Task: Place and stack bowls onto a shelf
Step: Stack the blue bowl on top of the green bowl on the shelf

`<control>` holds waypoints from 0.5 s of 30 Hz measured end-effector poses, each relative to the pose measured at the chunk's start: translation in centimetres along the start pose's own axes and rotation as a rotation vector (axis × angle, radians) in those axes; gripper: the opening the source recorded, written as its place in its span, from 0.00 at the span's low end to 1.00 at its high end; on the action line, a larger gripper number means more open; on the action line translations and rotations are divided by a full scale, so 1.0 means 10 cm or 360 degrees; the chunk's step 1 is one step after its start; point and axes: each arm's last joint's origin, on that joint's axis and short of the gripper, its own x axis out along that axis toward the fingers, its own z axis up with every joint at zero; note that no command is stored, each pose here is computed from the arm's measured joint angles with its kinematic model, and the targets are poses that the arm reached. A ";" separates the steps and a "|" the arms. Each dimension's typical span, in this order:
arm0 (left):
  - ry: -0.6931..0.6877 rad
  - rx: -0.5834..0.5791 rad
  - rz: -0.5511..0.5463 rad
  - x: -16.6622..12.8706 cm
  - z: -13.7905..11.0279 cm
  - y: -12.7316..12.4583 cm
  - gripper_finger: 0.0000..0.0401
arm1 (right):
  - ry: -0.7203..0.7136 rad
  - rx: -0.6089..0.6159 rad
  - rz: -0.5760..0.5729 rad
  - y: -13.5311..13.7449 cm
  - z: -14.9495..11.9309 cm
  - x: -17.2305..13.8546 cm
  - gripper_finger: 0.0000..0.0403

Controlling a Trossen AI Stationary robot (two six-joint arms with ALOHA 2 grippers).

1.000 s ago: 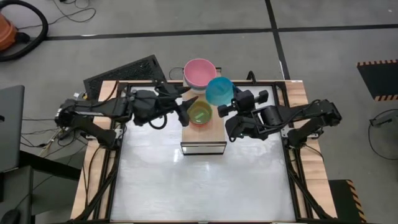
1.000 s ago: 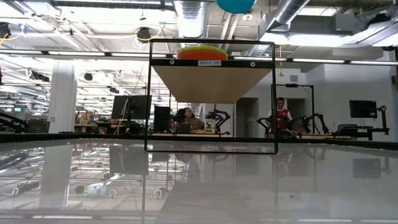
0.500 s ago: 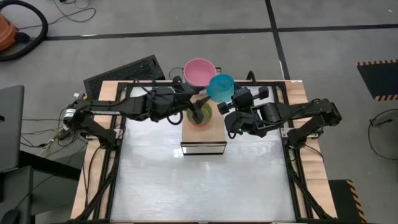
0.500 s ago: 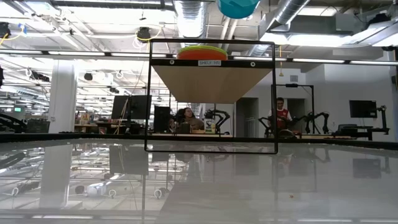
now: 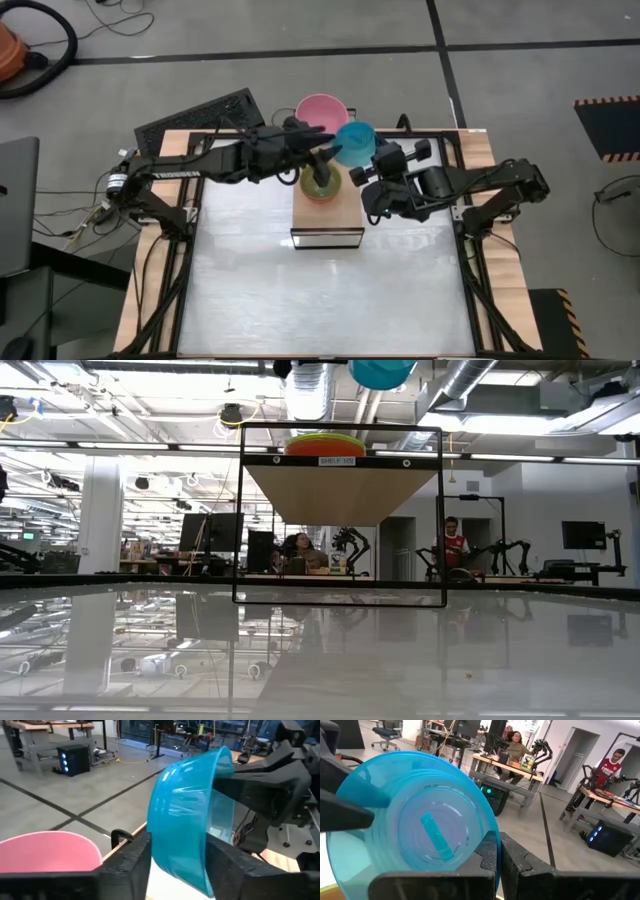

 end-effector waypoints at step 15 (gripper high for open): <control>0.0000 0.0023 0.0131 0.00 -0.01 0.03 0.01 | 0.0057 0.0019 0.0092 0.02 -0.01 0.00 0.15</control>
